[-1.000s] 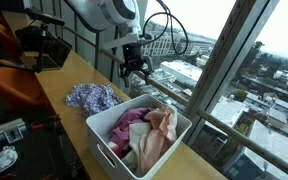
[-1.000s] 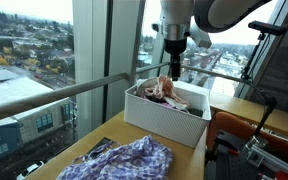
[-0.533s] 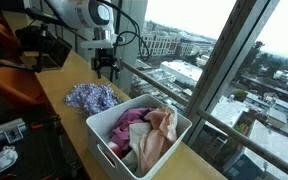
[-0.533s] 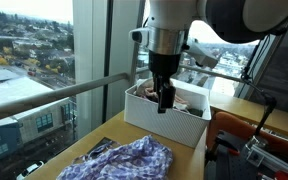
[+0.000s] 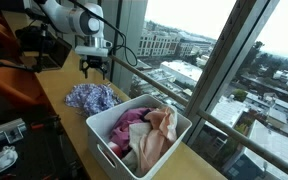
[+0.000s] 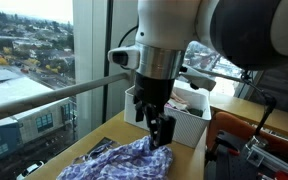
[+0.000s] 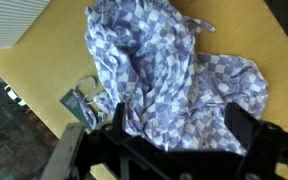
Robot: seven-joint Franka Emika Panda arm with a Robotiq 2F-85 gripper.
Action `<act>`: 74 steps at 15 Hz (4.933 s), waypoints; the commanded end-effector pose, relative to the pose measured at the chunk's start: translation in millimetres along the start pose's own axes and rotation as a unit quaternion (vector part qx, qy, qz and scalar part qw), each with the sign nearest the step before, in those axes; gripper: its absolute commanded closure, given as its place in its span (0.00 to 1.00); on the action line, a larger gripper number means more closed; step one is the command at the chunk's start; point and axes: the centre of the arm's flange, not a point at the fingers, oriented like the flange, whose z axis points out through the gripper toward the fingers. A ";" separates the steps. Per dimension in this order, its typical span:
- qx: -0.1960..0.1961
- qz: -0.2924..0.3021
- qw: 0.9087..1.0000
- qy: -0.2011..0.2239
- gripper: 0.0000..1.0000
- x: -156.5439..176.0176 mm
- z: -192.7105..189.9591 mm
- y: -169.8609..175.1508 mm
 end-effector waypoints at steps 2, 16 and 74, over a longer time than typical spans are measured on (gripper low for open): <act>0.042 -0.056 0.997 0.015 0.00 33.9 44.8 8.7; 0.139 -0.066 0.987 -0.036 0.43 21.4 203.1 1.5; -0.187 0.323 0.924 0.084 0.98 -342.5 -479.0 251.2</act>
